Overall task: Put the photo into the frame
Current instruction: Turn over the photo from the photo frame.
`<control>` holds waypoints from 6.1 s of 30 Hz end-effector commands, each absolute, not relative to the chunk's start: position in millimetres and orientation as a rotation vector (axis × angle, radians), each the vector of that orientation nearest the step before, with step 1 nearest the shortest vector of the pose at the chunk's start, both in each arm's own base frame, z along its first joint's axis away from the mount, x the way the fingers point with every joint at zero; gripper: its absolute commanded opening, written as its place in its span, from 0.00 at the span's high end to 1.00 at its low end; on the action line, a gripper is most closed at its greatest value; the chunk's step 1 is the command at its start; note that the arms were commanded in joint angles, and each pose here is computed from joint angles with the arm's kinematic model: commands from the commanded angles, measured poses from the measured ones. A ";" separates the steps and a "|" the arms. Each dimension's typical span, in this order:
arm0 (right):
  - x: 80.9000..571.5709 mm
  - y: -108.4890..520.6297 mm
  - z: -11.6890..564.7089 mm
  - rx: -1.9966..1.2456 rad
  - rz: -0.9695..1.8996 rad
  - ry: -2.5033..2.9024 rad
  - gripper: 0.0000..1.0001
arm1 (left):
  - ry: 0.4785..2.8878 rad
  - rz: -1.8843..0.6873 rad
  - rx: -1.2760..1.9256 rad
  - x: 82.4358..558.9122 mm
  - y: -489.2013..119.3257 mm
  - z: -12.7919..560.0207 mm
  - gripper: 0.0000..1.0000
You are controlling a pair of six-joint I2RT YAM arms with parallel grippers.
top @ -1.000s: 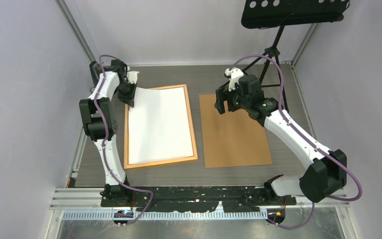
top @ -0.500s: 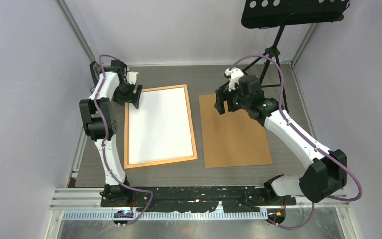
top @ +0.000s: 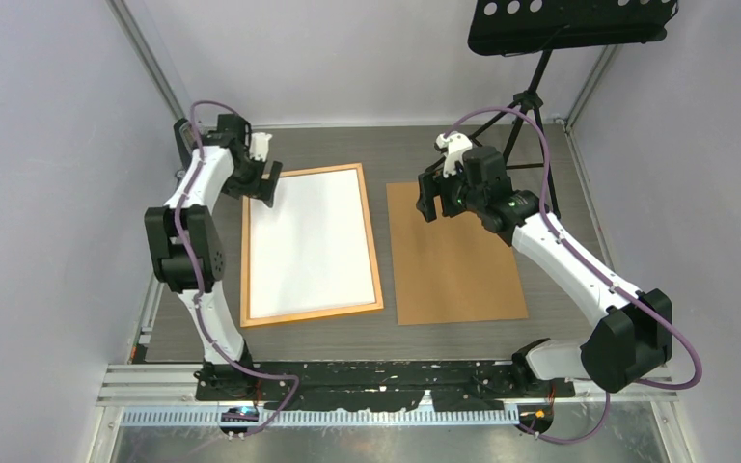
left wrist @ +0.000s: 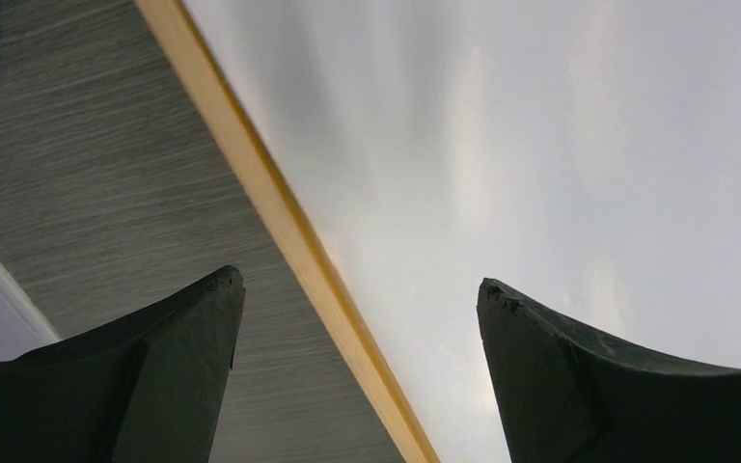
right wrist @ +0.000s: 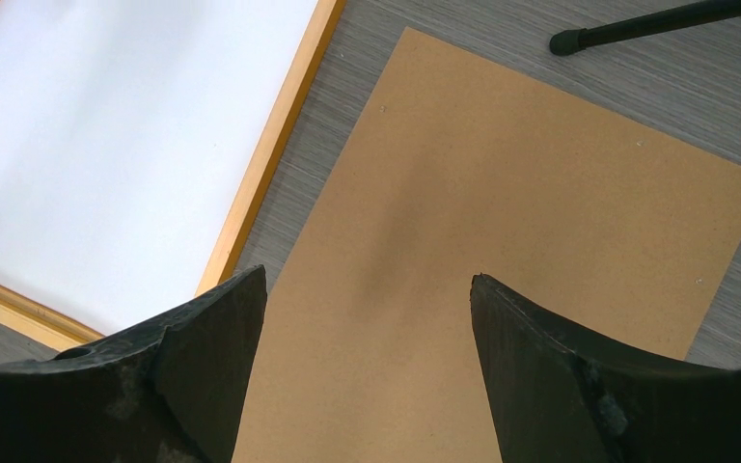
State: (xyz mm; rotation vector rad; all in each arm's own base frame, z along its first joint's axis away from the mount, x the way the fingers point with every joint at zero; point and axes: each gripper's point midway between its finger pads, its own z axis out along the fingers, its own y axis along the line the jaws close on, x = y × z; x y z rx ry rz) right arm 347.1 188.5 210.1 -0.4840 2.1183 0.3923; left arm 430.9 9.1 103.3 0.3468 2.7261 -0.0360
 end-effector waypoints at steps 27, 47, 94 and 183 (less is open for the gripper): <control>358.9 181.2 219.9 -0.459 0.402 2.048 0.17 | 2.790 -0.336 0.424 402.2 -121.4 58.0 0.12; 356.0 179.2 223.3 -0.445 0.420 2.038 0.16 | 2.899 -0.487 0.311 359.5 -138.9 24.1 0.16; 367.7 184.4 203.7 -0.444 0.435 2.108 0.16 | 2.622 -0.400 -0.008 516.3 -153.7 69.2 0.07; 383.6 200.0 183.0 -0.450 0.527 2.183 0.16 | 2.528 -0.468 -0.146 493.4 -139.9 98.5 0.11</control>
